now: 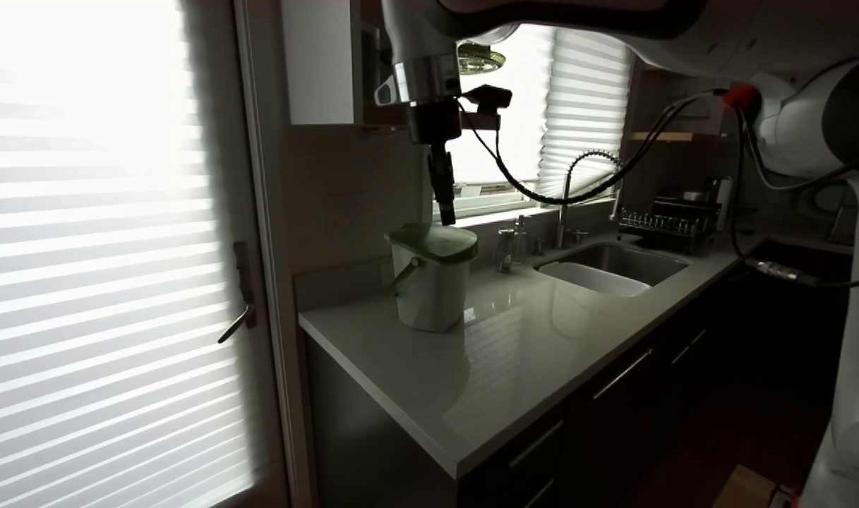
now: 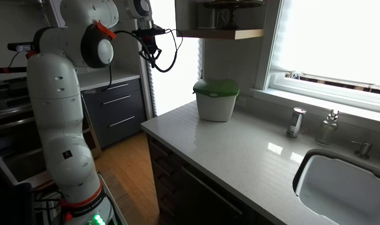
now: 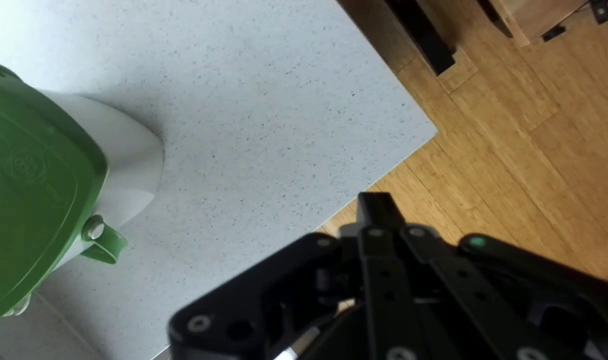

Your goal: Close the bin lid fully

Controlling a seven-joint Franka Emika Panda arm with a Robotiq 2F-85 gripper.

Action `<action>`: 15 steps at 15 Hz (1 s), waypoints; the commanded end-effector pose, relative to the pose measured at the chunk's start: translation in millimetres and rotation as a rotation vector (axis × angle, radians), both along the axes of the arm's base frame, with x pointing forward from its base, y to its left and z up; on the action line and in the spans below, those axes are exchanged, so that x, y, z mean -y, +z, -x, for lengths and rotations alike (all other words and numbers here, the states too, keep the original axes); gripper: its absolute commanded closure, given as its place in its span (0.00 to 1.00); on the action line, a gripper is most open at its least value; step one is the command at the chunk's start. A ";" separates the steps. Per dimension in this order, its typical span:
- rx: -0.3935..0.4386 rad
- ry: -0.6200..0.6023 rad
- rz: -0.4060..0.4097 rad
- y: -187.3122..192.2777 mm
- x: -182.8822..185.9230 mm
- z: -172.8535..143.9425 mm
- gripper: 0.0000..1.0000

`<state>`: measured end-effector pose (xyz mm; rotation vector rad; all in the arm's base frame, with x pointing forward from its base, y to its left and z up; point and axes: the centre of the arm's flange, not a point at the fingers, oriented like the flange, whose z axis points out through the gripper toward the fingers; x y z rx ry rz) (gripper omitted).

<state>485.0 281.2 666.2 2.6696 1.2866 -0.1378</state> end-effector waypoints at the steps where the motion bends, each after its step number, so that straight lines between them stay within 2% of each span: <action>1: 0.013 -0.106 -0.031 1.0 38.1 54.9 1.00; 6: 0.135 -0.354 -0.052 10.1 86.6 106.9 1.00; 9: 0.189 -0.503 -0.051 6.8 116.4 132.1 1.00; 10: 0.211 -0.548 -0.077 -2.6 131.2 138.0 1.00; 12: 0.241 -0.643 -0.114 -14.4 154.3 145.3 0.72; 15: 0.303 -0.749 -0.142 -45.6 185.5 149.0 0.51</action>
